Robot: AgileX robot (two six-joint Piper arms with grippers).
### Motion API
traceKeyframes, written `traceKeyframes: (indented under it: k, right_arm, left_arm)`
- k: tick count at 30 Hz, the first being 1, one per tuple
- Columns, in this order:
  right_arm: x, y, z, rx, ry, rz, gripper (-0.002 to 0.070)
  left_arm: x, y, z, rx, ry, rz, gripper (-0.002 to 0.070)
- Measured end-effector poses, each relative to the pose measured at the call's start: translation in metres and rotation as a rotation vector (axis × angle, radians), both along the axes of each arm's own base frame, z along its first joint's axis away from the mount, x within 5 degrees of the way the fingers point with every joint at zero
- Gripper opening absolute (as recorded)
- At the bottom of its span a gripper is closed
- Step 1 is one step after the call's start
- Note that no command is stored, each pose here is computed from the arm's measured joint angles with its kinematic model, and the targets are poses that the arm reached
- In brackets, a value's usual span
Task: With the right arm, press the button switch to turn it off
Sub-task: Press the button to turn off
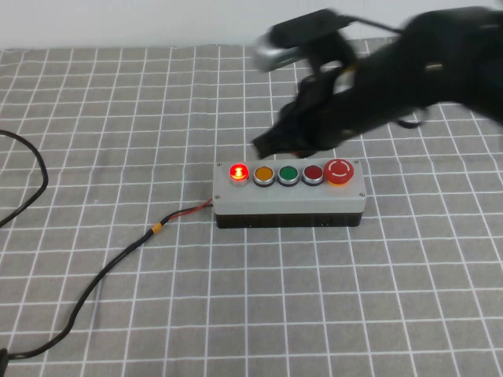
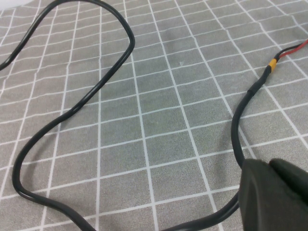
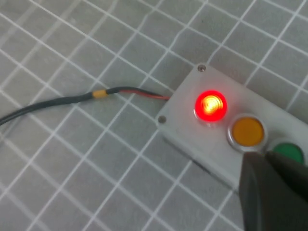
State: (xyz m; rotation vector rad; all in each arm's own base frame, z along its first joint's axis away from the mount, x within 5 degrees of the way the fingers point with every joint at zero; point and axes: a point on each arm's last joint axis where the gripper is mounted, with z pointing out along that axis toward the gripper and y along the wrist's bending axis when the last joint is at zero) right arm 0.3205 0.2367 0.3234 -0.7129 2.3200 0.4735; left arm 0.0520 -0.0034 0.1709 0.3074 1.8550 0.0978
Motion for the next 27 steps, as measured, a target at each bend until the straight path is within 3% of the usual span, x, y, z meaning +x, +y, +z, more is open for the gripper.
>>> traceKeyframes:
  k: [13,21,27]
  right_arm:
    - [0.05,0.052,-0.043,-0.039,0.044,-0.012,-0.0016]
    - [0.054,0.06,-0.07,-0.083,0.089,0.0,-0.0016]
    - [0.057,0.061,-0.07,-0.081,0.059,-0.001,-0.0016]
  left_arm:
    - [0.0,0.0,0.0,0.0,0.0,0.0,-0.0003]
    - [0.0,0.0,0.0,0.0,0.0,0.0,-0.0003]
    - [0.0,0.0,0.0,0.0,0.0,0.0,-0.0003]
